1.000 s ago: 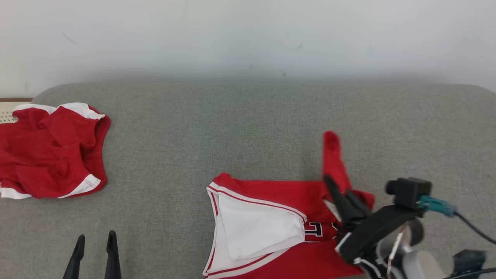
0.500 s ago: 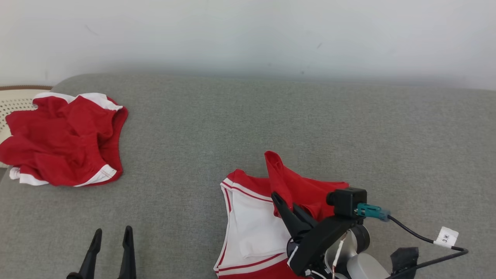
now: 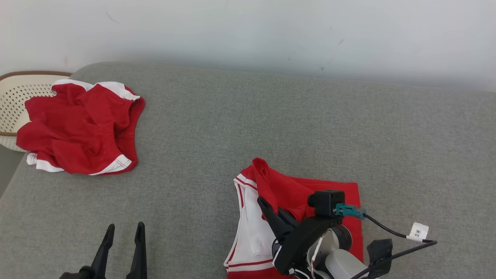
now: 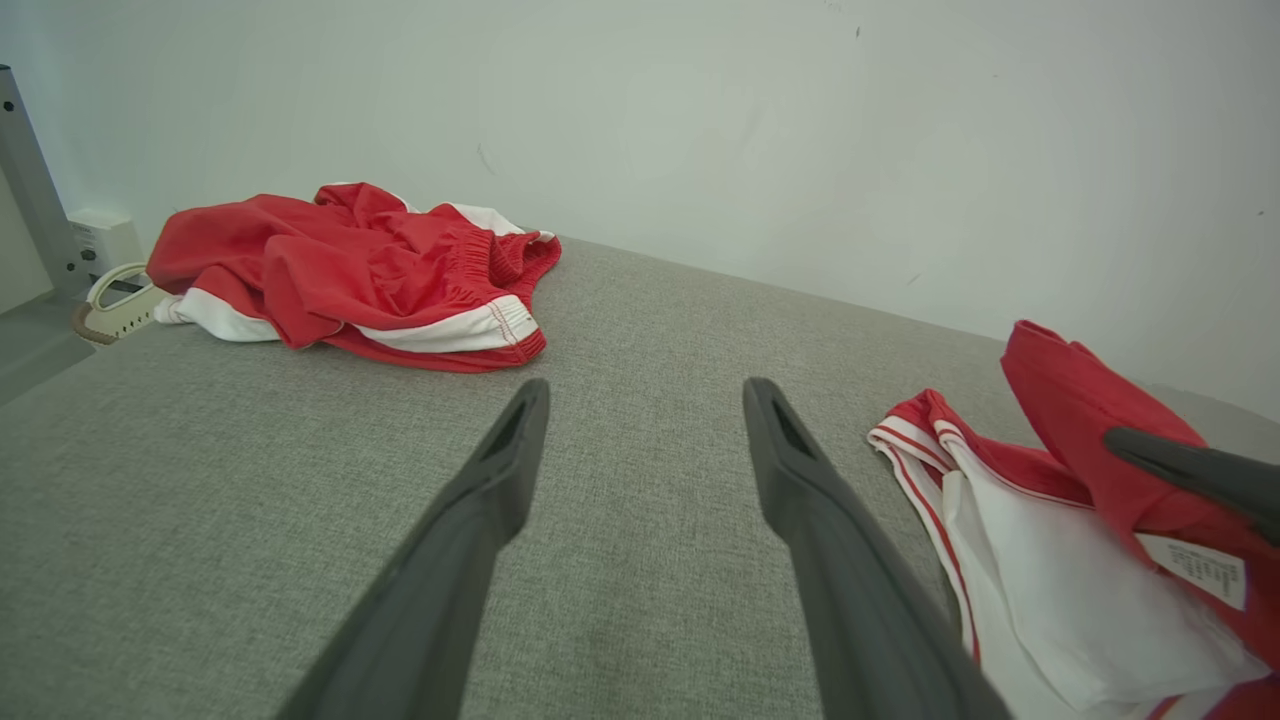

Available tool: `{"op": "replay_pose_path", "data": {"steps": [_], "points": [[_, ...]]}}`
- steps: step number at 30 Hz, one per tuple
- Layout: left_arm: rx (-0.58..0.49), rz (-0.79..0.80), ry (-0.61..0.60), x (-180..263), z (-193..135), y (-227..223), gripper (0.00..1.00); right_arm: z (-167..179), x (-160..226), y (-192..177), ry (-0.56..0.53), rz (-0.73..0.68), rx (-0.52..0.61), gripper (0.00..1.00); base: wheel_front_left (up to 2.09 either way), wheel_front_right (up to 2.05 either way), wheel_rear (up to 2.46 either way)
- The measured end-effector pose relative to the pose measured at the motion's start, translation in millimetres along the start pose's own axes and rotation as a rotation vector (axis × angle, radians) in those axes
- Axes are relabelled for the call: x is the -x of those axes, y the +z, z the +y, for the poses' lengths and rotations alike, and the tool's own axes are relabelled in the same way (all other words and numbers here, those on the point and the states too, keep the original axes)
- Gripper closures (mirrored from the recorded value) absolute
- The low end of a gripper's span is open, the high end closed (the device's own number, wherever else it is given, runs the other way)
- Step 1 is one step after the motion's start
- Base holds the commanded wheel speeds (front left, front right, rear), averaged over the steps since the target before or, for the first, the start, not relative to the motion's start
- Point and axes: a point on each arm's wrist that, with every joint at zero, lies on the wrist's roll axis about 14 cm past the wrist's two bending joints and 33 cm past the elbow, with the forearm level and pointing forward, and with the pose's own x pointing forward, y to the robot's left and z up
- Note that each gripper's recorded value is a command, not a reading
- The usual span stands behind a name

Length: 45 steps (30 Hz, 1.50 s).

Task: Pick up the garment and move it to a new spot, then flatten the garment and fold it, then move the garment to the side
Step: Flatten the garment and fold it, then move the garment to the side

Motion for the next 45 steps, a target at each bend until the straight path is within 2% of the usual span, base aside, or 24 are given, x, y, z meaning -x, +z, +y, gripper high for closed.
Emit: {"op": "replay_pose_path", "data": {"steps": [1,2,3,4,7,14,19,21,29,35,45], "points": [[0.000,0.001,0.001,0.0,-0.1,-0.3,0.00,-0.5,-0.8,-1.2,0.000,0.003,-0.004,1.00,0.00,0.00,0.00],[0.000,0.002,0.002,0.0,0.0,-0.5,0.00,-0.5,-1.0,-1.5,0.000,-0.001,-0.007,0.62,0.00,0.00,0.00],[0.000,0.002,0.002,-0.2,0.1,-0.7,0.00,-0.4,-1.2,-1.3,0.001,-0.005,-0.013,0.47,0.00,0.00,0.00],[0.000,0.002,0.002,-0.3,0.3,-0.8,0.00,-0.1,-1.7,1.2,0.002,-0.017,-0.015,0.00,0.00,0.00,0.00],[0.000,0.000,0.005,-0.9,1.1,-0.3,0.00,3.8,-3.0,21.0,0.017,-0.094,-0.035,0.00,0.00,0.00,0.00],[0.003,0.001,-0.001,-0.7,0.3,-0.9,0.00,8.9,4.1,82.2,0.036,-0.302,-0.002,0.00,0.00,0.00,0.00],[0.004,0.001,-0.003,-0.9,-0.4,-1.1,0.00,-24.4,26.5,119.2,-0.055,-0.411,0.111,0.00,0.00,0.00,0.00],[0.004,0.001,-0.003,-0.9,-0.2,-1.0,0.00,-39.3,35.5,126.1,-0.101,-0.433,0.118,0.00,0.00,0.00,0.00],[0.002,0.001,0.004,-0.5,2.2,-0.9,0.00,-84.2,64.5,118.9,-0.254,-0.409,0.196,0.00,0.00,0.00,0.00],[0.001,0.000,0.010,-1.2,4.0,-0.8,0.00,-108.0,81.3,94.6,-0.352,-0.317,0.235,0.00,0.00,0.00,0.00],[0.000,0.008,0.008,-4.1,3.3,-4.4,0.00,-127.2,93.2,29.2,-0.426,-0.115,0.164,0.00,0.00,0.00,0.00]]}}
